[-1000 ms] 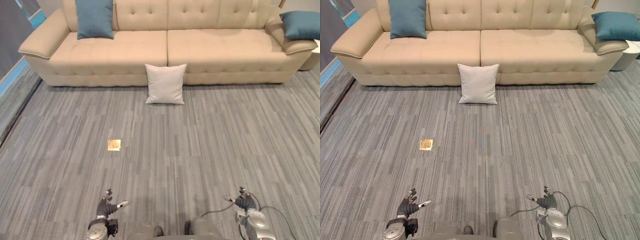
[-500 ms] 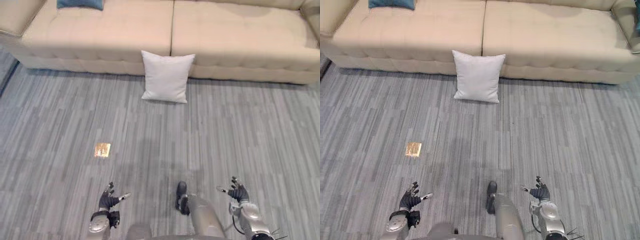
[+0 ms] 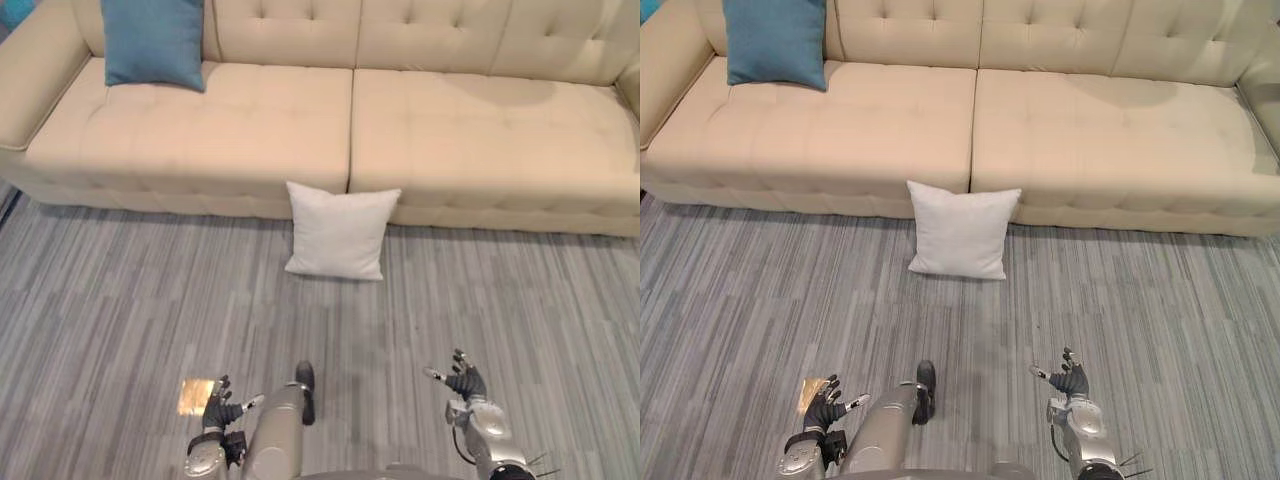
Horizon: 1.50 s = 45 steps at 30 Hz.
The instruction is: Pick up cushions and gather them together orderly.
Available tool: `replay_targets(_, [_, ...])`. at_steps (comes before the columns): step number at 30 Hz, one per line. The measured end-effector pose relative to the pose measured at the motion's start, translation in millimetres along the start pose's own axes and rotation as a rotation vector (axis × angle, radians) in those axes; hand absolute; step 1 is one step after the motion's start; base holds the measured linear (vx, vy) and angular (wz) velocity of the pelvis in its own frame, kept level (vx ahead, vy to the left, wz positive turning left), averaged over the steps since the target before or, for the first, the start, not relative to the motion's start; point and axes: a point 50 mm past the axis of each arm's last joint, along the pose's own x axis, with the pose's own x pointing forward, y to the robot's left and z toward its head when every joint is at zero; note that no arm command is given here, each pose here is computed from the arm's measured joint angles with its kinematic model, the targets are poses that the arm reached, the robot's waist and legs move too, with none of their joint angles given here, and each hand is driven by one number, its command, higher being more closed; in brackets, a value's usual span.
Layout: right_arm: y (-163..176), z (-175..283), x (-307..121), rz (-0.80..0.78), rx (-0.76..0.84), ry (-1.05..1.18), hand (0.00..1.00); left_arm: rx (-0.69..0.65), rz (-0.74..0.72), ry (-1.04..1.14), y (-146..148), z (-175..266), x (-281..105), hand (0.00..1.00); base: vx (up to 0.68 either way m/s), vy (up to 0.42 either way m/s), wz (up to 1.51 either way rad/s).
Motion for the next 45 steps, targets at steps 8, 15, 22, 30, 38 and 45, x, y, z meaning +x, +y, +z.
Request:
replay_targets(8, [3, -16, -8, 0.013, -0.003, 0.042, 0.0, 0.022, -0.009, -0.027, 1, 11, 7, 0.0, 0.53, 0.011, 0.43])
replay_targets(15, [-1, -20, -14, -0.007, 0.025, 0.044, 0.0, -0.014, -0.028, 0.025, -15, -3, 2, 0.0, 0.5, -0.164, 0.35])
replay_targets(22, [7, 3, -8, -0.003, 0.067, -0.047, 0.0, -0.043, -0.066, 0.022, -33, -1, 2, 0.0, 0.27, 0.055, -0.44])
replay_targets(30, [12, 2, -8, 0.005, 0.055, -0.036, 0.0, 0.007, -0.046, 0.004, -19, 6, 8, 0.0, 0.08, 0.12, -0.37])
replay_targets(38, [15, 57, 15, -0.031, 0.032, -0.171, 0.0, -0.036, -0.024, -0.235, -19, 88, 34, 0.0, -0.12, 0.02, -0.22])
replay_targets(45, [37, 175, 34, -0.047, 0.078, -0.443, 0.0, -0.256, 0.006, -0.578, -29, 229, 43, 0.0, -0.18, -0.03, -0.1])
